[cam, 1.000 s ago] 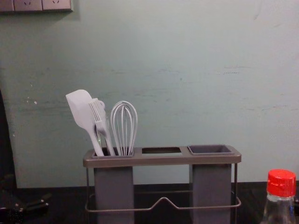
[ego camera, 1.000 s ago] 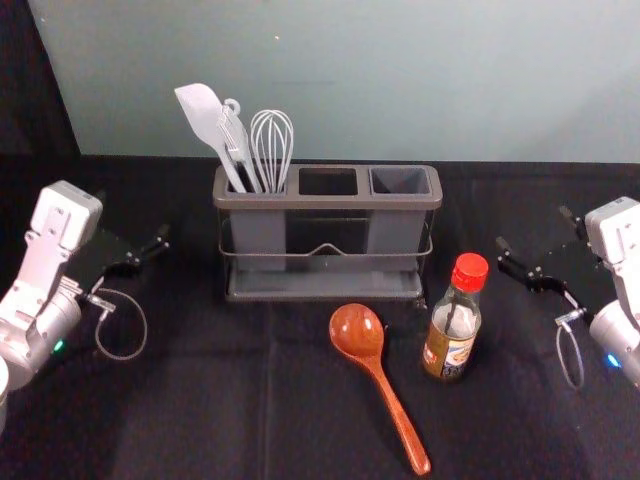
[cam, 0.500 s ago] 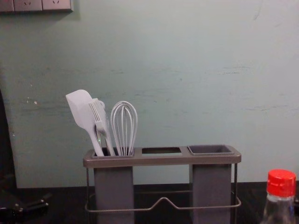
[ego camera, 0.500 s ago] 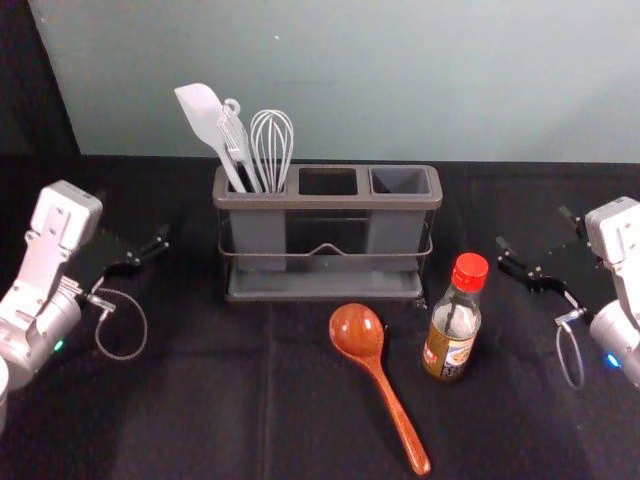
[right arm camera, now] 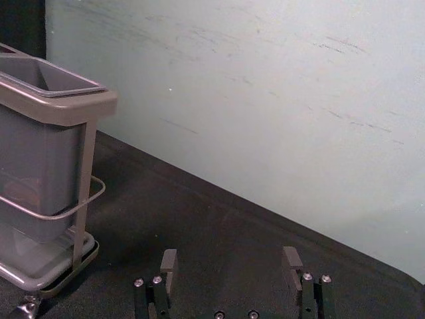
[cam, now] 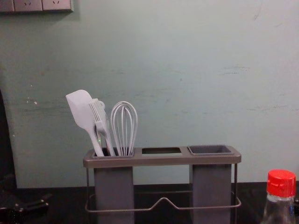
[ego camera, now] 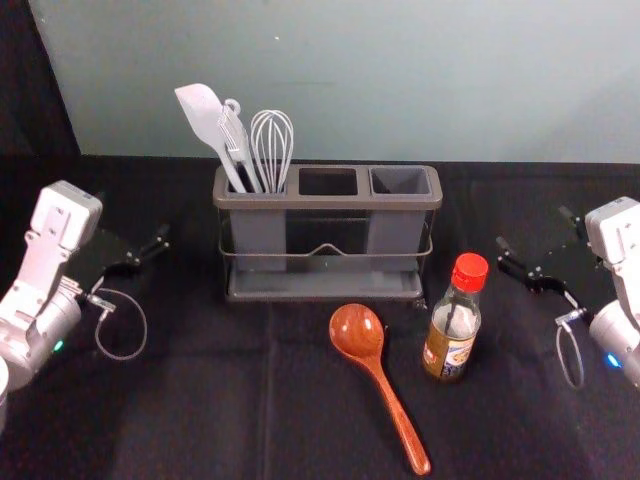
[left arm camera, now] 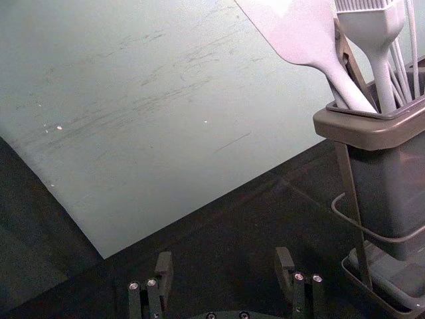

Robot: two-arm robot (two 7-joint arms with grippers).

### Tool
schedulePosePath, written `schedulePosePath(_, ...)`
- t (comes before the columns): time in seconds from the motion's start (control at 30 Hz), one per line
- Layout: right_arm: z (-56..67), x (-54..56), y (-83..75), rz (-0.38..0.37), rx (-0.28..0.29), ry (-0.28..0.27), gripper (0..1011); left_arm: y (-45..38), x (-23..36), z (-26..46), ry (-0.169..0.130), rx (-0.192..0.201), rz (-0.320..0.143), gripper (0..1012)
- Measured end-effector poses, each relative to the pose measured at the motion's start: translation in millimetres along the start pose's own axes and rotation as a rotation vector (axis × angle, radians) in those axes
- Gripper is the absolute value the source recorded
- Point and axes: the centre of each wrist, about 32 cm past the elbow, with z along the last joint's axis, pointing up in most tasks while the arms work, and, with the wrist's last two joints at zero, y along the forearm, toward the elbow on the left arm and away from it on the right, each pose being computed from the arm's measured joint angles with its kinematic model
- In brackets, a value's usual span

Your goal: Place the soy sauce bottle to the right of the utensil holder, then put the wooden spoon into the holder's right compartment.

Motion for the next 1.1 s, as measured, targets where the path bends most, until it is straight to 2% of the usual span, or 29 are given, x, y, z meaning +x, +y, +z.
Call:
schedulePosePath(0.3,0.0,0.1,0.0,0.0,0.0,0.0,1002,0.0,0.0,0.0,0.0,0.0,0.0,1005)
schedulePosePath(0.4,1.8,2.3,-4.9,0.007,0.002,-0.006,1002,0.0,0.0,0.0,0.0,0.0,0.0,1005)
schedulePosePath(0.53,3.7,2.6,-18.7,0.011,0.007,-0.035,1002,0.0,0.0,0.0,0.0,0.0,0.0,1005)
schedulePosePath(0.7,7.4,-0.4,-48.1,0.013,0.025,-0.058,1002,0.0,0.0,0.0,0.0,0.0,0.0,1005)
schedulePosePath(1.1,17.4,-4.8,-98.1,0.061,0.063,0.016,1003,0.0,0.0,0.0,0.0,0.0,0.0,1005)
